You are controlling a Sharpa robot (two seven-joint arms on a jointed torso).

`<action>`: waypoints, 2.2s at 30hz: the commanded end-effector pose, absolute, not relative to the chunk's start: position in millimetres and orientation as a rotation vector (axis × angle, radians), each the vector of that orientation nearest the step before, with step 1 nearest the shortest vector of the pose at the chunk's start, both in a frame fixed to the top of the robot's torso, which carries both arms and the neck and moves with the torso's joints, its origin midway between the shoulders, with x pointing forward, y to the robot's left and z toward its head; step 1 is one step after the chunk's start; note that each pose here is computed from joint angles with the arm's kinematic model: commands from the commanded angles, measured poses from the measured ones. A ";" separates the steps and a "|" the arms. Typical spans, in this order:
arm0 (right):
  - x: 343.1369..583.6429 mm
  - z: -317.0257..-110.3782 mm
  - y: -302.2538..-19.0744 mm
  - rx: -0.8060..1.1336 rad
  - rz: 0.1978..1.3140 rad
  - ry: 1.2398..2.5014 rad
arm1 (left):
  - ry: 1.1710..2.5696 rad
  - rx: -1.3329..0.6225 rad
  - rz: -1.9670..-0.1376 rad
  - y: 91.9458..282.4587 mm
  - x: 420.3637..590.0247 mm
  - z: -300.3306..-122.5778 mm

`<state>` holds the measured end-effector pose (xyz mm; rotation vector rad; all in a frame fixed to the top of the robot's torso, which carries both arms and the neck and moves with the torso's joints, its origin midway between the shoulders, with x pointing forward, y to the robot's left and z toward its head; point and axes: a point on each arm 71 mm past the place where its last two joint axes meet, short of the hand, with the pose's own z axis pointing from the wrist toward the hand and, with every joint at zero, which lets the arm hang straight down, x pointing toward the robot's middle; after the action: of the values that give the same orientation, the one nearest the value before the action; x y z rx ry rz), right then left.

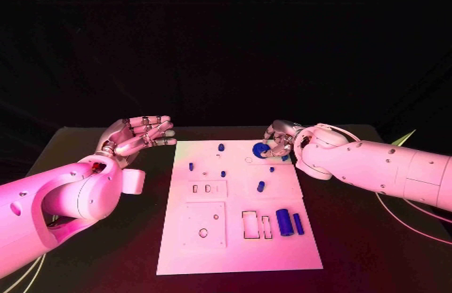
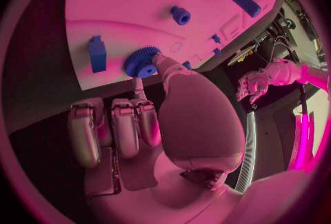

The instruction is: Assemble the parts on the task board

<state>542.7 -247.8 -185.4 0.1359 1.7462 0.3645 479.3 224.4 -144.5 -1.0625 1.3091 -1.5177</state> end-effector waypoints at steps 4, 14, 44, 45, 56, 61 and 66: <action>542.0 -188.8 -245.6 0.124 0.353 1.757 | 1.312 -1.055 -1.540 222.6 479.1 -143.2; 543.1 -188.0 -244.0 0.110 0.336 1.744 | 1.313 -1.055 -1.539 223.0 479.2 -143.3; 523.3 -167.1 -208.8 -0.041 0.412 1.511 | 1.316 -1.056 -1.539 222.8 480.2 -143.9; 521.8 -166.0 -205.3 -0.049 0.421 1.504 | 1.316 -1.056 -1.539 222.8 480.2 -143.9; 506.3 -158.9 -152.5 -0.170 0.508 1.451 | 1.318 -1.055 -1.543 221.1 480.5 -144.0; 506.4 -160.4 -137.1 -0.193 0.521 1.445 | 1.318 -1.055 -1.544 220.4 480.7 -144.1; 508.3 -165.7 -126.6 -0.203 0.526 1.454 | 1.319 -1.054 -1.546 219.3 480.8 -144.1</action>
<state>508.3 -127.5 -165.6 -0.1781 1.4731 0.5400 481.2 222.0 -145.6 -1.0638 1.3159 -1.5211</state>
